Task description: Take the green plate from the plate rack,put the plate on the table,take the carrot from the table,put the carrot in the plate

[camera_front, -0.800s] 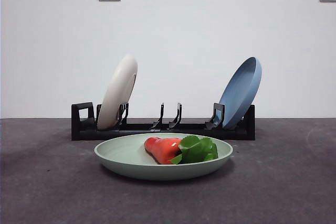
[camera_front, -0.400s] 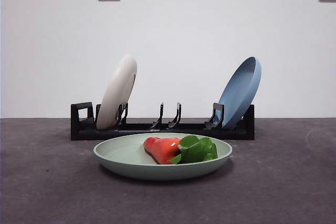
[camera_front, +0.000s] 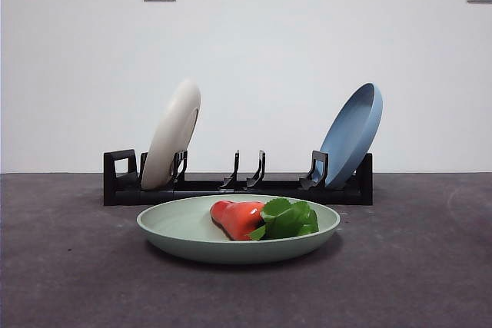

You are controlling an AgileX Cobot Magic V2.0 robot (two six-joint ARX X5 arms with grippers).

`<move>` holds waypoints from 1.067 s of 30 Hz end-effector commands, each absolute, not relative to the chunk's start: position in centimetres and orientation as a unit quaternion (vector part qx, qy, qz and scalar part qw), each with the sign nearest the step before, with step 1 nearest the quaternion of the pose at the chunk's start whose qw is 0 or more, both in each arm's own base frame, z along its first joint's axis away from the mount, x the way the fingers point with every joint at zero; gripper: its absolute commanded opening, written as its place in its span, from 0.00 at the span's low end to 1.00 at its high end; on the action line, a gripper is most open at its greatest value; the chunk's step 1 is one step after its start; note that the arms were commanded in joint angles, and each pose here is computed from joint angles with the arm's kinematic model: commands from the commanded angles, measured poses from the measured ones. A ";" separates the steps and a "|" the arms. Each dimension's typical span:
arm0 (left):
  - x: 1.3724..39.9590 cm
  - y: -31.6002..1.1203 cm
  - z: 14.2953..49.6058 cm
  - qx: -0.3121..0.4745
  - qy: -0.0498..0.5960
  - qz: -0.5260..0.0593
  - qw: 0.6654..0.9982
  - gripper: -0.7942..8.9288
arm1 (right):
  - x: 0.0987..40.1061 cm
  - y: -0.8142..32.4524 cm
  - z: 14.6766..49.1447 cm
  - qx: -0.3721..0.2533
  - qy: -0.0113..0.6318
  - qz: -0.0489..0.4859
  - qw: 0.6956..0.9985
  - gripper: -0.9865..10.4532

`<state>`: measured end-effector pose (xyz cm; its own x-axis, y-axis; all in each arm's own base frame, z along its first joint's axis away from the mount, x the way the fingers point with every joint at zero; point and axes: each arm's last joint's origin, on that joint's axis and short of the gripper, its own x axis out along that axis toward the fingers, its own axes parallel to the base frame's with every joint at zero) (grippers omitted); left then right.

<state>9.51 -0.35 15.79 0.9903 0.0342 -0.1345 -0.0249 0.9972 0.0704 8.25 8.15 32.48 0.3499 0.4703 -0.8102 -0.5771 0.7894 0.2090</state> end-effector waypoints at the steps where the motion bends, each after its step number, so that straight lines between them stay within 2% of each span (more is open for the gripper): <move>1: 9.4 -0.3 14.9 0.015 0.102 0.015 0.995 0.08 | 8.3 8.2 32.5 -0.057 0.469 0.321 0.821 0.09; 6: 9.4 -0.4 14.9 -0.027 0.103 0.005 0.994 0.08 | 8.3 8.2 32.5 -0.057 0.469 0.321 0.821 0.09; 27: 9.4 -0.4 14.9 -0.027 0.103 0.008 0.994 0.08 | 8.1 8.0 32.6 -0.056 0.468 0.321 0.822 0.09; 29: 9.4 -0.4 14.9 -0.027 0.103 0.008 0.994 0.08 | 7.9 7.5 32.8 -0.059 0.452 0.317 0.832 0.09; 32: 9.4 -0.4 14.9 -0.027 0.103 0.008 0.994 0.08 | 7.8 6.3 33.5 -0.052 0.401 0.301 0.864 0.09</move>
<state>9.41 -0.42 15.22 0.9810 0.0066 -0.1941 -0.0164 0.9987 -0.0491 7.82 6.60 33.34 0.4676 0.4772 -0.7441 -0.5508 0.8157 0.1770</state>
